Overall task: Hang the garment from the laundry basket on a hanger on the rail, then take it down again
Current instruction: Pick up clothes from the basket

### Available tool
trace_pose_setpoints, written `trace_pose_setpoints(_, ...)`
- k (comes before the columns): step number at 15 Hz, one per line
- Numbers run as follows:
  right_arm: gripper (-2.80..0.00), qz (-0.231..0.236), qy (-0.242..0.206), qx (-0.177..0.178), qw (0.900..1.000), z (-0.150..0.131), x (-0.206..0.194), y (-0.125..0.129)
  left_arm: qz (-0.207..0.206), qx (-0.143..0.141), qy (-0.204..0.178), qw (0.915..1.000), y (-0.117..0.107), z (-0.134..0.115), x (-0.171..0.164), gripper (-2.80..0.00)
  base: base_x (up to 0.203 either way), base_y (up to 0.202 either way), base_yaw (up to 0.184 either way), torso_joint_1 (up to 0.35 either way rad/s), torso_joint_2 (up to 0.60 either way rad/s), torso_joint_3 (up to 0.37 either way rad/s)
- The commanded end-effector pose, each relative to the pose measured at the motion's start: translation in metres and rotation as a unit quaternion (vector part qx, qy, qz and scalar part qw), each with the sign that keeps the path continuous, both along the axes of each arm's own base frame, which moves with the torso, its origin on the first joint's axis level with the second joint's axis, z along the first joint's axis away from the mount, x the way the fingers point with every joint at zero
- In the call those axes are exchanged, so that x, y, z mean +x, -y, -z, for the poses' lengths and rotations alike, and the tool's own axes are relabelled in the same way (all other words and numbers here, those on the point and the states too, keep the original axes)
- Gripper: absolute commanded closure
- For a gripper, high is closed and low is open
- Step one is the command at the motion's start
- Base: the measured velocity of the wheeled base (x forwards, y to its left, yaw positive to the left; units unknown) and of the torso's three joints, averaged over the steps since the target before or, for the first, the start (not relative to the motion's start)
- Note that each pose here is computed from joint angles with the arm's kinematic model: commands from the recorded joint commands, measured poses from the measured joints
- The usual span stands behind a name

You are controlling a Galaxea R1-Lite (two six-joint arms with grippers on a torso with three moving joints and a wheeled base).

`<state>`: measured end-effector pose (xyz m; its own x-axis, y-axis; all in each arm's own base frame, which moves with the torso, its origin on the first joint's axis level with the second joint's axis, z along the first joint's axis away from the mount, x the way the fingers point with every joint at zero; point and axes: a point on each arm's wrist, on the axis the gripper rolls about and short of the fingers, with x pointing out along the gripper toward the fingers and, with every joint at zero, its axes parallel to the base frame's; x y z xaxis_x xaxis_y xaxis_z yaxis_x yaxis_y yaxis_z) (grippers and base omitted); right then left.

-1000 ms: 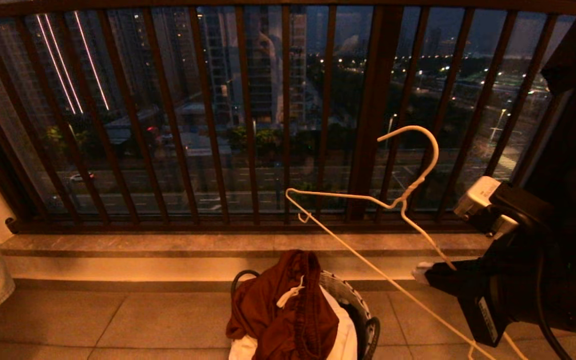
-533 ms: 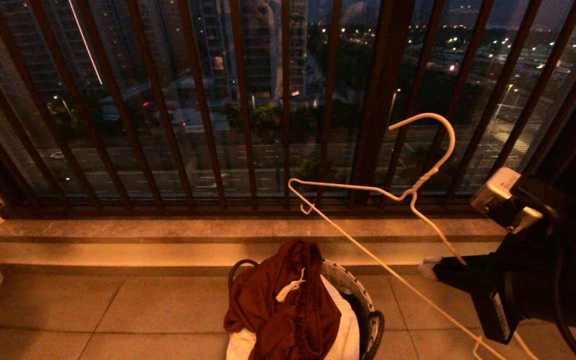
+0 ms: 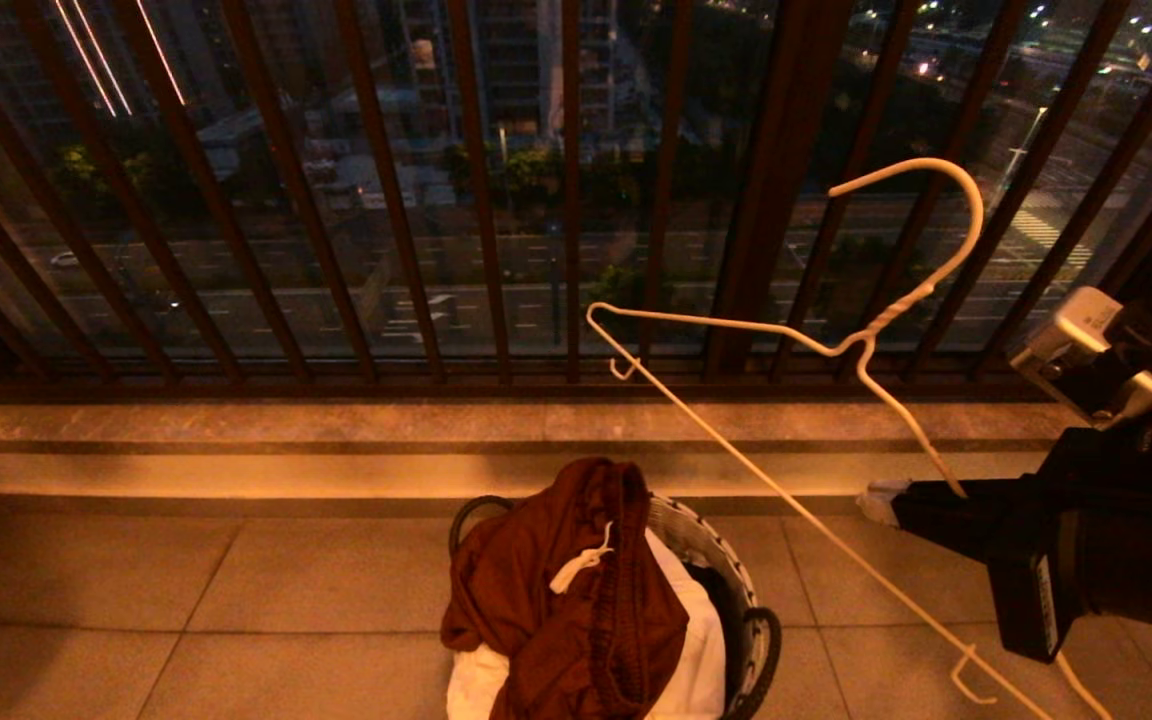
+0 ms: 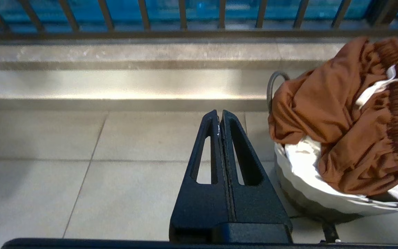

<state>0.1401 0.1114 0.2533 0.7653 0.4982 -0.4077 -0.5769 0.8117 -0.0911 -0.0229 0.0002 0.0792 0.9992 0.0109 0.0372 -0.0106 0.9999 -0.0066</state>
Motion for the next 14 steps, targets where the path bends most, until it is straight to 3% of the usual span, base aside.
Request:
trace_pose_setpoints(1, 0.00, 0.000, 0.009, 0.007, 1.000, -0.0034, -0.0030, 0.0024, 0.000, 0.000, -0.005, 1.0000, 0.0000, 0.0025, 0.0008, 0.00, 0.000, 0.000, 0.000, 0.000, 0.01, -0.198)
trace_pose_setpoints(14, 0.00, 0.031, 0.048, 0.027, 0.998, -0.0118, -0.0020, 0.0037, 0.000, 0.000, -0.005, 1.0000, 0.0000, 0.0025, 0.0008, 0.00, 0.000, 0.000, 0.000, 0.002, 0.00, -0.196)
